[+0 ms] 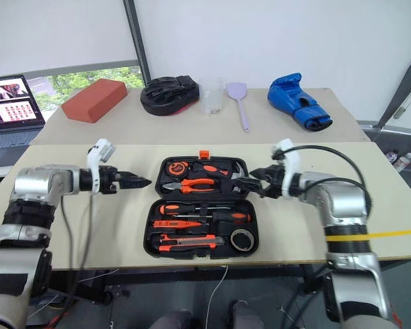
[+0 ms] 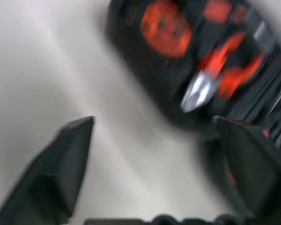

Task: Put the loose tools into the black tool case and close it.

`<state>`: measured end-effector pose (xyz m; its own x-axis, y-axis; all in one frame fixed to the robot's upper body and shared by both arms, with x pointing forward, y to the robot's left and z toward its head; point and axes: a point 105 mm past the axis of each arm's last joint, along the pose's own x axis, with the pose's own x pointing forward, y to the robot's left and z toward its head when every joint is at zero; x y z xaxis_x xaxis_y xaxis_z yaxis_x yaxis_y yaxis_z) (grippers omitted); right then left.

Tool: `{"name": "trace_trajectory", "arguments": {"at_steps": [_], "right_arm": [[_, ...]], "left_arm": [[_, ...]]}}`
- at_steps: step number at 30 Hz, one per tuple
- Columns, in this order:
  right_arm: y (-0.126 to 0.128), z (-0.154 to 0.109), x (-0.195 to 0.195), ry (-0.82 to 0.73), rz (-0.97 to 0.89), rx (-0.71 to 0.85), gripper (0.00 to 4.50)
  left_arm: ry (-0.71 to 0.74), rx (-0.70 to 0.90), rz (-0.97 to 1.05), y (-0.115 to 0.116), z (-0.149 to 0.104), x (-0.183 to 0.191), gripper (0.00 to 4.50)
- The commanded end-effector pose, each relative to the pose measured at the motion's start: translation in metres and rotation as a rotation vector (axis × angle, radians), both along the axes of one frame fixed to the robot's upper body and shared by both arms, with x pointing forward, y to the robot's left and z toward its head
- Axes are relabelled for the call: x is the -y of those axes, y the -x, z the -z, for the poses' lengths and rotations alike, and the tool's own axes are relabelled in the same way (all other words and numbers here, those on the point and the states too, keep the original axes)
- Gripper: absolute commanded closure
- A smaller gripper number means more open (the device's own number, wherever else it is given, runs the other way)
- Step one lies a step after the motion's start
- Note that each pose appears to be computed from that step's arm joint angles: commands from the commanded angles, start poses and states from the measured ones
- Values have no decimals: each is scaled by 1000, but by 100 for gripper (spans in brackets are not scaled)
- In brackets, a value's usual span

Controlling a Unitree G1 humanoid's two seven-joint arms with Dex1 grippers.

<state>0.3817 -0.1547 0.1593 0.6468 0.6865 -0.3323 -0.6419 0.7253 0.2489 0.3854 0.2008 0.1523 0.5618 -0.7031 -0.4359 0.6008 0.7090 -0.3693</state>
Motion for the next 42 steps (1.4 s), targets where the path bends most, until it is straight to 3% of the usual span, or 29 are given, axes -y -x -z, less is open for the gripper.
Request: {"name": "trace_trajectory", "arguments": {"at_steps": [1, 6, 7, 10, 16, 19, 21, 27, 32, 34, 36, 39, 42], "right_arm": [[-9, 7, 7, 59, 75, -42, 1], [-20, 15, 13, 92, 147, -61, 1], [-22, 15, 13, 90, 153, -58, 52], [-23, 15, 11, 81, 152, -54, 144], [-26, 14, 4, 70, 154, -33, 355], [-26, 14, 1, 74, 147, -23, 448], [-26, 13, 1, 74, 148, -14, 450], [-29, -15, 1, 66, 154, 143, 450], [-26, -62, 8, 99, 210, 464, 450], [-21, -72, 9, 96, 226, 537, 450], [-16, -71, 10, 135, 227, 590, 450], [-5, -51, 8, 374, 153, 730, 450], [6, -30, 7, 490, 112, 838, 450]], "left_arm": [[14, -51, -21, -4, 5, 10, 7], [-34, -46, 22, -6, 13, 23, 7], [-41, -40, 21, -7, 14, 23, 0], [-32, -45, -3, -10, 17, 22, 76], [-13, -54, 9, -7, 19, 25, 317], [-6, -52, 15, -6, 19, 27, 414], [4, -39, 19, -6, 18, 28, 443], [2, 294, 25, -16, -20, 34, 443], [-6, 616, 36, -6, -54, 37, 443], [-44, 672, 27, -3, -56, 35, 443], [-117, 722, 37, 2, -50, 33, 443], [-271, 818, 87, 10, -33, 34, 443], [-419, 954, 71, 11, -20, 33, 443]]}}
